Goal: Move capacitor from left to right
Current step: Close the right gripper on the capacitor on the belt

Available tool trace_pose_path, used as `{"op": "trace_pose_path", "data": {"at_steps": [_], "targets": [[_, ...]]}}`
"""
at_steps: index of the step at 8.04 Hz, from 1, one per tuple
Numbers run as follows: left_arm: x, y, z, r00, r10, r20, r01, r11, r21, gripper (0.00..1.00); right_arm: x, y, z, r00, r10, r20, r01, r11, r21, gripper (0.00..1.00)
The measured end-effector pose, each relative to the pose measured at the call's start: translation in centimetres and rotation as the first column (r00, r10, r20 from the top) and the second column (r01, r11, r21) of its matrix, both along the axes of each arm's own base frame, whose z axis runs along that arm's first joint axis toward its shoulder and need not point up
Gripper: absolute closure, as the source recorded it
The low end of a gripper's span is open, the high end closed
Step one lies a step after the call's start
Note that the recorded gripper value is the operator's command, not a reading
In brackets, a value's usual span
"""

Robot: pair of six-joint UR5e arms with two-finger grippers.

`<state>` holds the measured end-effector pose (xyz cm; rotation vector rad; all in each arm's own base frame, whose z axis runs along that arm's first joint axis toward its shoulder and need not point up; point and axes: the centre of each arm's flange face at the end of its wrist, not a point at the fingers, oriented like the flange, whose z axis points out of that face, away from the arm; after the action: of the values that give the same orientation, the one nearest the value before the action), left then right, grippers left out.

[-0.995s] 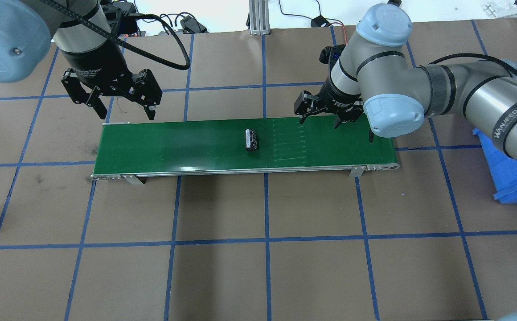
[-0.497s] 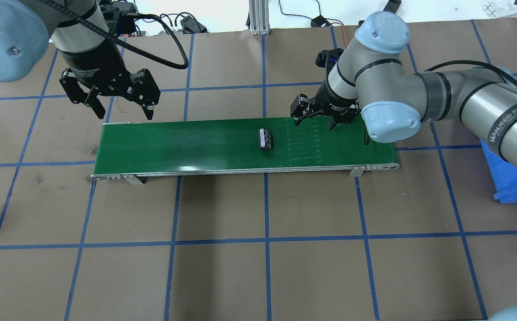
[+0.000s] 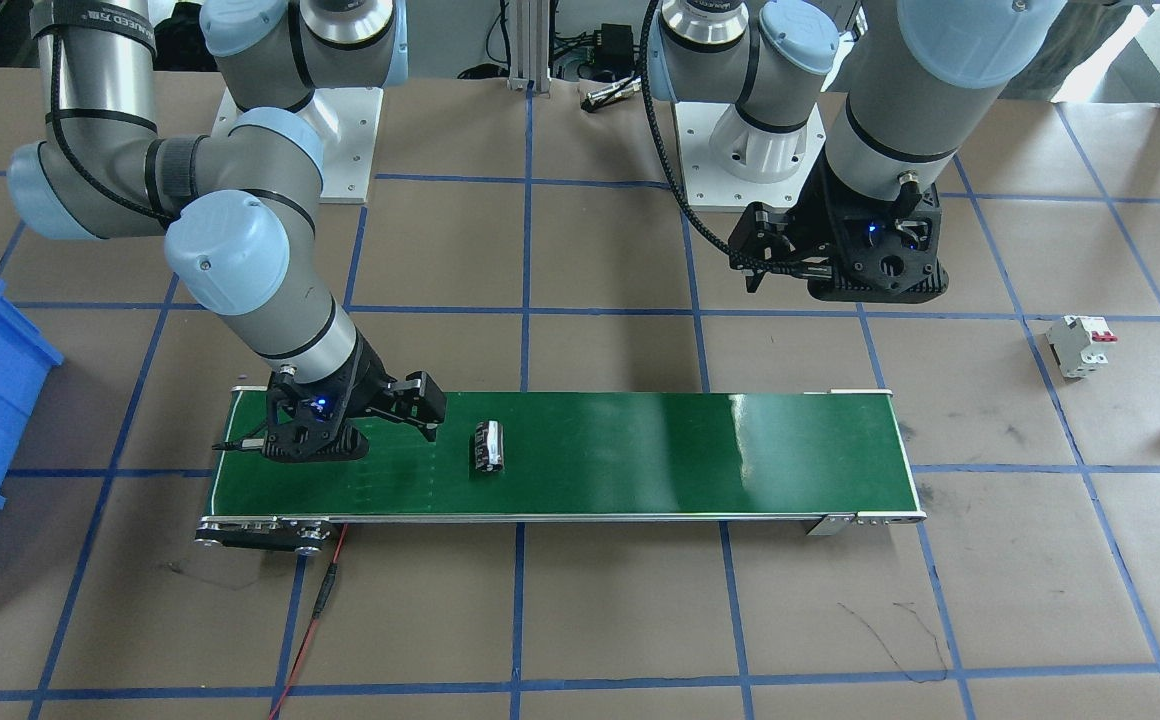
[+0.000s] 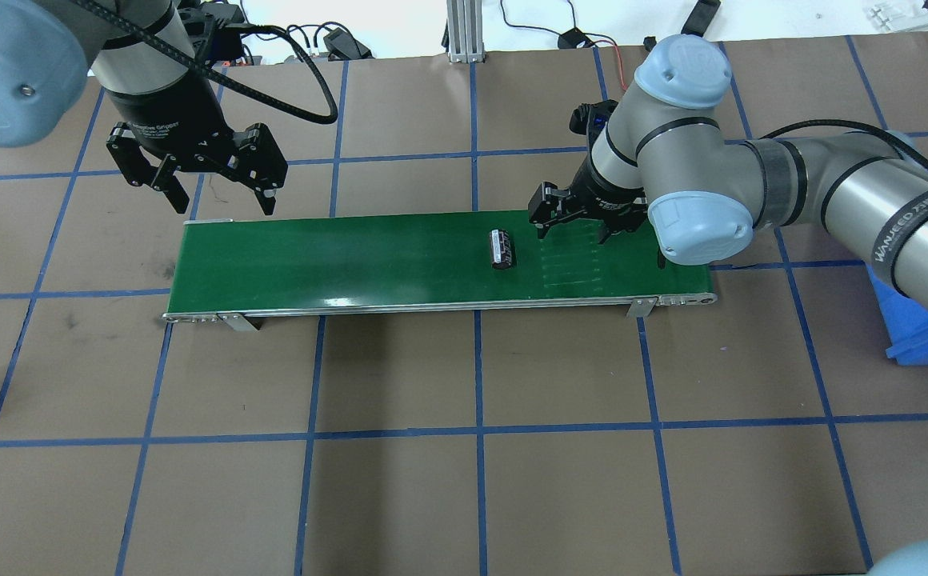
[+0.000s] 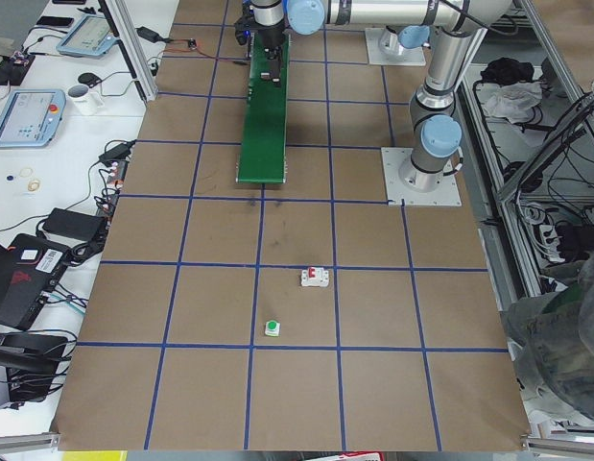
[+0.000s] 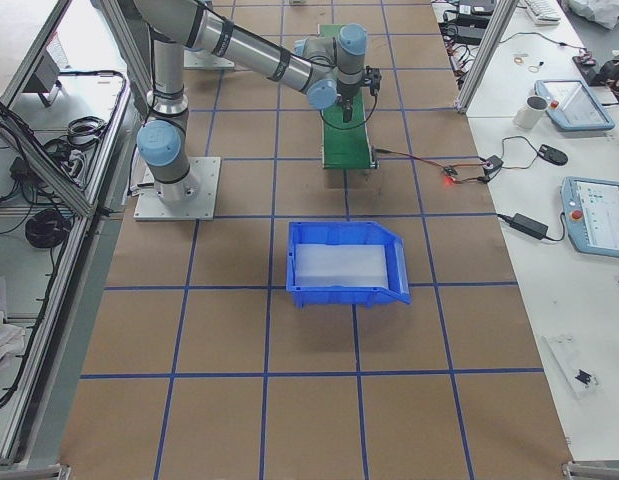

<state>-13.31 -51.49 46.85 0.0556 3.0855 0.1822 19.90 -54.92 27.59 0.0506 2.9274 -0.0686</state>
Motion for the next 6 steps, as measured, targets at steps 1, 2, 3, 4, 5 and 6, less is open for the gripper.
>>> {"op": "trace_pose_path", "data": {"at_steps": [1, 2, 3, 4, 5, 6], "targets": [[0.0, 0.0, 0.0, 1.0, 0.0, 0.0, 0.0, 1.0, 0.001, 0.0, -0.1, 0.1, -0.3, 1.0, 0.002, -0.004, -0.002, 1.0, 0.006, 0.09], [0.0, 0.0, -0.1, 1.0, 0.0, 0.0, 0.0, 1.0, 0.001, 0.0, -0.1, 0.3, -0.6, 1.0, 0.003, -0.005, -0.003, 1.0, 0.011, 0.09], [0.0, 0.1, -0.2, 1.0, 0.0, -0.001, 0.0, 1.0, 0.004, 0.0, -0.1, 0.4, -0.7, 1.0, 0.003, -0.004, -0.003, 1.0, 0.013, 0.09], [0.0, 0.2, -0.3, 1.0, 0.0, -0.002, 0.0, 1.0, 0.007, 0.0, -0.1, 0.4, -0.8, 1.0, 0.003, -0.003, -0.003, 1.0, 0.014, 0.09], [0.0, 0.2, -0.4, 1.0, 0.001, -0.003, -0.001, 1.0, 0.008, 0.0, -0.1, 0.4, -1.0, 1.0, 0.002, 0.0, -0.002, 1.0, 0.016, 0.09], [0.0, 0.2, -0.4, 1.0, 0.001, -0.003, -0.001, 1.0, 0.009, 0.0, 0.0, 0.3, -1.3, 1.0, 0.0, 0.002, 0.0, 1.0, 0.022, 0.09]]}}
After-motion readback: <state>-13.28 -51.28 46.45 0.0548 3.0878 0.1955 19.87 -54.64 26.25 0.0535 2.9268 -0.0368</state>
